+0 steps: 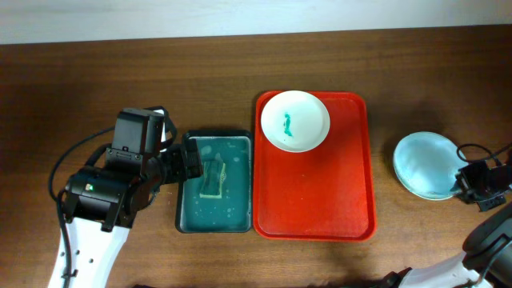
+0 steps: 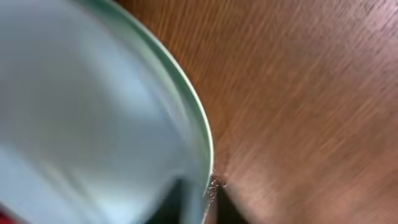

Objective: Clean dirty plates on tray and stack at the side
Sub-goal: 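Carry the pale blue plate right and stack it on the pale green plate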

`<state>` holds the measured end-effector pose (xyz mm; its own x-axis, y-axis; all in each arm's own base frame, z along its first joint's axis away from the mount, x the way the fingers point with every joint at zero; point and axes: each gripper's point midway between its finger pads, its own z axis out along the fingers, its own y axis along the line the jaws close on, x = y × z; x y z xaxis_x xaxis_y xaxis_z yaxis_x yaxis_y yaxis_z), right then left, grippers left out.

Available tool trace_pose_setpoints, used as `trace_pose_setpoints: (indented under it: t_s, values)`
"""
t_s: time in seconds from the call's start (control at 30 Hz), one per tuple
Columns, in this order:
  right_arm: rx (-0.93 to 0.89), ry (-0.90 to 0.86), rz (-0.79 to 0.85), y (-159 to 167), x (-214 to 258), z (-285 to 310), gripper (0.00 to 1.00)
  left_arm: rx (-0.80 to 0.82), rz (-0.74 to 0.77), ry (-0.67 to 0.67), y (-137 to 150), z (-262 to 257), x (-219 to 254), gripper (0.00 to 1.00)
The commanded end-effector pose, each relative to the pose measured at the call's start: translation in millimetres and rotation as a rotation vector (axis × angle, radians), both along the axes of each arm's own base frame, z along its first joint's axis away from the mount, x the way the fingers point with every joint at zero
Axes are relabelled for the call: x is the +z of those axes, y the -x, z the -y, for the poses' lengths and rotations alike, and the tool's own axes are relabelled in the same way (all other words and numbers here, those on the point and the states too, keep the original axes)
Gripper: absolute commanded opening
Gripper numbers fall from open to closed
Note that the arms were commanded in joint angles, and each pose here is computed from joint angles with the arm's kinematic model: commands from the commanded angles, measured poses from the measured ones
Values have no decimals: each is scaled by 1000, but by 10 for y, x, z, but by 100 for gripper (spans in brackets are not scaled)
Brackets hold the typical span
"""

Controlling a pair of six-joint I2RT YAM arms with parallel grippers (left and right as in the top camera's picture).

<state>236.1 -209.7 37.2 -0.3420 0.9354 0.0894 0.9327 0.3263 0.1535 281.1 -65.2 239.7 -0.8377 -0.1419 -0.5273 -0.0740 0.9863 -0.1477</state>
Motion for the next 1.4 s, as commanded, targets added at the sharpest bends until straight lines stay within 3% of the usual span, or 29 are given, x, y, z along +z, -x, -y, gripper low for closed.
trace_pose_setpoints:
  t_s: [0.0, 0.13, 0.23, 0.3, 0.37, 0.47, 0.7, 0.8, 0.83, 0.87, 0.9, 0.93, 1.17, 1.37]
  values:
    - [33, -52, 116, -184, 190, -163, 52, 4, 14, 8, -4, -6, 52, 99]
    - [322, -83, 516, -787, 910, -706, 51, 4, 14, 8, -4, -6, 52, 99]
    - [609, 21, 679, -975, 1460, -1316, 51, 4, 14, 8, -4, -6, 52, 99]
    - [781, 92, 693, -998, 1607, -1718, 52, 4, 14, 8, -4, -6, 52, 99]
    - [937, 235, 579, -1012, 1508, -2032, 52, 4, 14, 8, -4, -6, 52, 99]
    - [995, 350, 444, -1174, 1207, -2290, 52, 4, 14, 8, -4, -6, 52, 99]
    - [1074, 192, 462, -1813, 160, -2844, 52, 4, 14, 8, -4, -6, 52, 99]
    - [1082, 145, 462, -1923, -207, -2922, 52, 4, 14, 8, -4, -6, 52, 99]
    - [1083, 139, 449, -1919, -289, -2922, 50, 4, 14, 8, -4, -6, 52, 99]
    - [1084, 134, 436, -1903, -340, -2919, 37, 4, 14, 8, -4, -6, 52, 99]
    - [1084, 129, 426, -1881, -350, -2917, 13, 4, 14, 8, -4, -6, 52, 100]
    - [1078, 120, 409, -1834, -333, -2911, 4, 4, 14, 8, -4, -6, 52, 99]
    - [976, 84, 340, -1393, 316, -2784, 4, 4, 14, 8, -4, -6, 52, 99]
    - [851, 93, 166, -449, 745, -2569, 4, 4, 14, 8, -4, -6, 52, 99]
